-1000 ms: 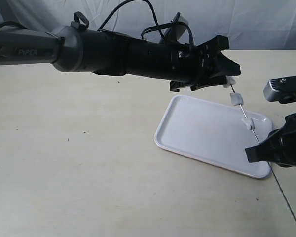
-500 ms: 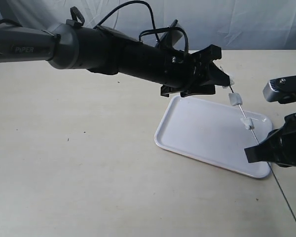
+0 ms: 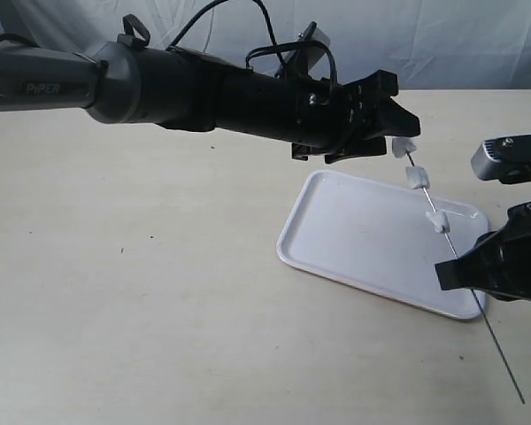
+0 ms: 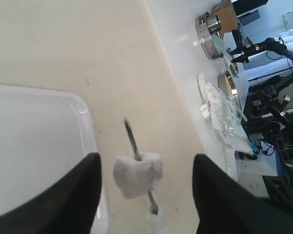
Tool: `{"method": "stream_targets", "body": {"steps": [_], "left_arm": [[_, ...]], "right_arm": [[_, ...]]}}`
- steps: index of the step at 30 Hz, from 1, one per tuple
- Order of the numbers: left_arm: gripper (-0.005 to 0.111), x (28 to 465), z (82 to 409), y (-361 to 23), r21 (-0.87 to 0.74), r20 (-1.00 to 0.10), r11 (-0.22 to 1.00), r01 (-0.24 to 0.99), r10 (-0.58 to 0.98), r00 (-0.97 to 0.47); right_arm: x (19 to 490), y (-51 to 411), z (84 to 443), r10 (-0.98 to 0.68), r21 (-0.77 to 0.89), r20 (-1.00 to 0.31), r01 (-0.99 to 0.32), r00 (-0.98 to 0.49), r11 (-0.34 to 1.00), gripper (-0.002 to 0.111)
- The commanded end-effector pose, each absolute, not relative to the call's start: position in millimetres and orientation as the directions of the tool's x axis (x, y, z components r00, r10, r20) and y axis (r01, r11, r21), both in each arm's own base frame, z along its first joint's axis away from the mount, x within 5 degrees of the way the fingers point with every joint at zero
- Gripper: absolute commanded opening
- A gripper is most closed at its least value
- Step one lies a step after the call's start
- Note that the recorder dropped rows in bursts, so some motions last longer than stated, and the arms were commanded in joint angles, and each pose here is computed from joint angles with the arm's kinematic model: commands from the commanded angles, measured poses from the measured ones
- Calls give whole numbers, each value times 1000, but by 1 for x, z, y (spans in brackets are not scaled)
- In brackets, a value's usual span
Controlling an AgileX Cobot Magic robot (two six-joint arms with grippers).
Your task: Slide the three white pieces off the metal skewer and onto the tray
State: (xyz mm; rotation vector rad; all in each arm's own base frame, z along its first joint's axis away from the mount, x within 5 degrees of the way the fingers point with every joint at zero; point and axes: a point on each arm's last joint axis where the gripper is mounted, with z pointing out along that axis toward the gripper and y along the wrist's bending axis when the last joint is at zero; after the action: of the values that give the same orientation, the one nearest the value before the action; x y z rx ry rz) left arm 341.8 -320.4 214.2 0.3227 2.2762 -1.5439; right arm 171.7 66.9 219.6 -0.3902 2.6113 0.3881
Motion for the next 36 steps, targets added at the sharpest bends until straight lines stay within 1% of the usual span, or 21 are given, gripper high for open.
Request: {"method": "stream_targets", "body": {"steps": [1, 8, 15, 36], "left_arm": [[55, 340, 217, -323, -846, -430, 359, 395, -19, -903], [55, 337, 221, -325, -855, -442, 305, 419, -7, -897], [52, 335, 224, -327, -858, -452, 273, 435, 3, -892], [52, 327, 228, -330, -869, -454, 199, 454, 47, -890]], "right_arm": [[168, 65, 225, -196, 204, -515, -341, -835, 918, -1], [167, 66, 228, -175, 223, -527, -334, -832, 916, -1], [166, 68, 229, -164, 244, -527, -333, -834, 911, -1], [167, 67, 229, -180, 224, -531, -342, -828, 913, -1]]}}
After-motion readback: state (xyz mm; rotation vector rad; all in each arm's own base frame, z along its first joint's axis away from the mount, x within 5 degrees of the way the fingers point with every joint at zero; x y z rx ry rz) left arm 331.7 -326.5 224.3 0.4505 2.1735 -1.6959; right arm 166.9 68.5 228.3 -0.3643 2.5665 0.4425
